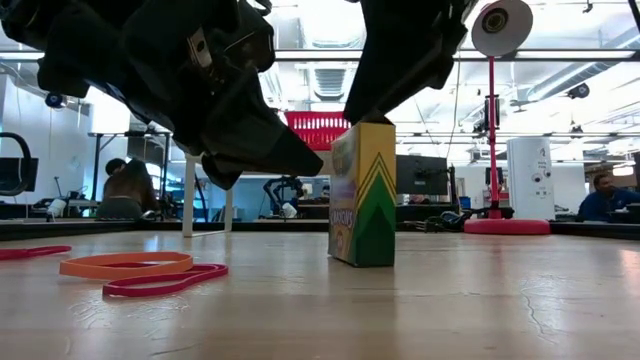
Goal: Pick & Place Office Desk Supplies
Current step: Put the crayon box into the black bin on the shelf
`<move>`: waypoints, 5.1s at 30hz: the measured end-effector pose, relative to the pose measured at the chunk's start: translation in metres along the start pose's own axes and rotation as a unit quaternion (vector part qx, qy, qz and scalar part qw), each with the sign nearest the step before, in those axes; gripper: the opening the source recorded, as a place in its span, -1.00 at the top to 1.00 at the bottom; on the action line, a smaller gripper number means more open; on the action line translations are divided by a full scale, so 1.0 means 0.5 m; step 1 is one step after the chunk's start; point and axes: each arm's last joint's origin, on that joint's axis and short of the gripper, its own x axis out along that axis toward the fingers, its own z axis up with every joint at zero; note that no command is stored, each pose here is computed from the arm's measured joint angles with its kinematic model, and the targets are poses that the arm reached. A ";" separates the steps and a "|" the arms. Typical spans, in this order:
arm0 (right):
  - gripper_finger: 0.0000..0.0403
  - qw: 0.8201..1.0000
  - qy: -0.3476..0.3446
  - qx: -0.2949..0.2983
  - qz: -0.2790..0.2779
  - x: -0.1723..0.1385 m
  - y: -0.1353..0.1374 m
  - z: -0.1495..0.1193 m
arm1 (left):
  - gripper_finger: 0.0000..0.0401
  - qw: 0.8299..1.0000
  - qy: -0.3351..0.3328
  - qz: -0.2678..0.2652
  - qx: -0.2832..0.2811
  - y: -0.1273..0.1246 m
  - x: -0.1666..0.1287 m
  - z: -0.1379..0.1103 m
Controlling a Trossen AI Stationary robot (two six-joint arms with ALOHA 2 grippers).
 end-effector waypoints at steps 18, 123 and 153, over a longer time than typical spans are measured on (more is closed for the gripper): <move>0.96 0.999 0.009 -0.037 0.020 -0.010 0.004 0.009 | 0.99 1.000 0.001 0.001 -0.001 0.000 0.000 -0.001; 0.96 0.987 -0.095 -0.096 -0.093 -0.165 0.016 -0.073 | 1.00 0.925 0.001 0.297 0.236 0.318 -0.399 0.439; 0.96 0.987 -0.096 -0.089 -0.091 -0.165 0.017 -0.073 | 1.00 0.882 0.053 0.339 0.322 0.411 -0.362 0.442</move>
